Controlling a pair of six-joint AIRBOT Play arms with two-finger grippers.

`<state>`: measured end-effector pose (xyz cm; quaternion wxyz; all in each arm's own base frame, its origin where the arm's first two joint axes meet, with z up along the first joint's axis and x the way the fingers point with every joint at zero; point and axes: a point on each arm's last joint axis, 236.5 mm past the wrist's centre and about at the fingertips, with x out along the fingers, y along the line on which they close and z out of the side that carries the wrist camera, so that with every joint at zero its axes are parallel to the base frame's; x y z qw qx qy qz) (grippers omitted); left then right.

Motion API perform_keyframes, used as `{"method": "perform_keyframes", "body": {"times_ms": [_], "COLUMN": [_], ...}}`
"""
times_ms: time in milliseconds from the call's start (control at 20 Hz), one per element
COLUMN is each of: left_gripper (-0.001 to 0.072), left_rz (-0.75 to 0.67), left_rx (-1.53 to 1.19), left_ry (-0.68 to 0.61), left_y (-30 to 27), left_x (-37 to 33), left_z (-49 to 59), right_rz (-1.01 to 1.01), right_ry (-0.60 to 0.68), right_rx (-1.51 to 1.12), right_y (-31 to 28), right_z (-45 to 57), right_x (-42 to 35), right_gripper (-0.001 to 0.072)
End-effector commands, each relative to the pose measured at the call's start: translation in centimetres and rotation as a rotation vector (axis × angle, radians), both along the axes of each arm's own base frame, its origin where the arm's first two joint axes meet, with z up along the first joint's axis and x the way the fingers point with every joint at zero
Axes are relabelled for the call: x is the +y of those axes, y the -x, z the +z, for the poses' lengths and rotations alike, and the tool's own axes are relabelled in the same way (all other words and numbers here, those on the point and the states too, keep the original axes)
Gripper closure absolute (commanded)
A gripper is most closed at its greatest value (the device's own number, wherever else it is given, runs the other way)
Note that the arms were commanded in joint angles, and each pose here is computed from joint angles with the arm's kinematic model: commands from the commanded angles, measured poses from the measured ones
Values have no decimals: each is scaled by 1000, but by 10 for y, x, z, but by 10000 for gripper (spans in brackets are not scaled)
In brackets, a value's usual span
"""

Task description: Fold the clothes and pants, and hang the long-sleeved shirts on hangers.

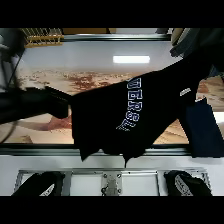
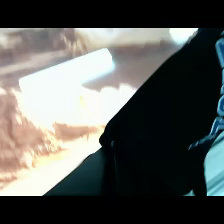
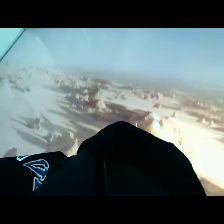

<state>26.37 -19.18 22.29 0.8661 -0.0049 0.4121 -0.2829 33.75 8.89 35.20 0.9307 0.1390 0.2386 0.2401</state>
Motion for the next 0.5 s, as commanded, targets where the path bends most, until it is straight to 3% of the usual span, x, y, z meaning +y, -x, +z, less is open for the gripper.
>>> {"method": "perform_keyframes", "body": {"times_ms": [0,50,100,150,200,450], "left_gripper": [701,700,522,209,147,148], "left_rz": [-20,-31,-35,-37,-37,135], "left_rx": [187,237,300,357,401,333], "left_ry": [-118,-149,-185,-217,-226,-127], "left_y": [-11,-15,-17,-17,-15,-71], "left_x": [-23,-30,-34,-34,-36,-7], "left_z": [-102,-129,-156,-177,-192,-199], "right_rz": [15,8,4,4,11,22], "right_ry": [17,51,88,121,137,161], "right_rx": [227,290,356,417,462,510], "right_y": [-42,-56,-67,-72,-73,-65], "right_z": [-74,-100,-128,-150,-165,-176], "right_x": [-6,-11,-16,-21,-23,-25], "right_gripper": [701,701,701,701,701,701]}}
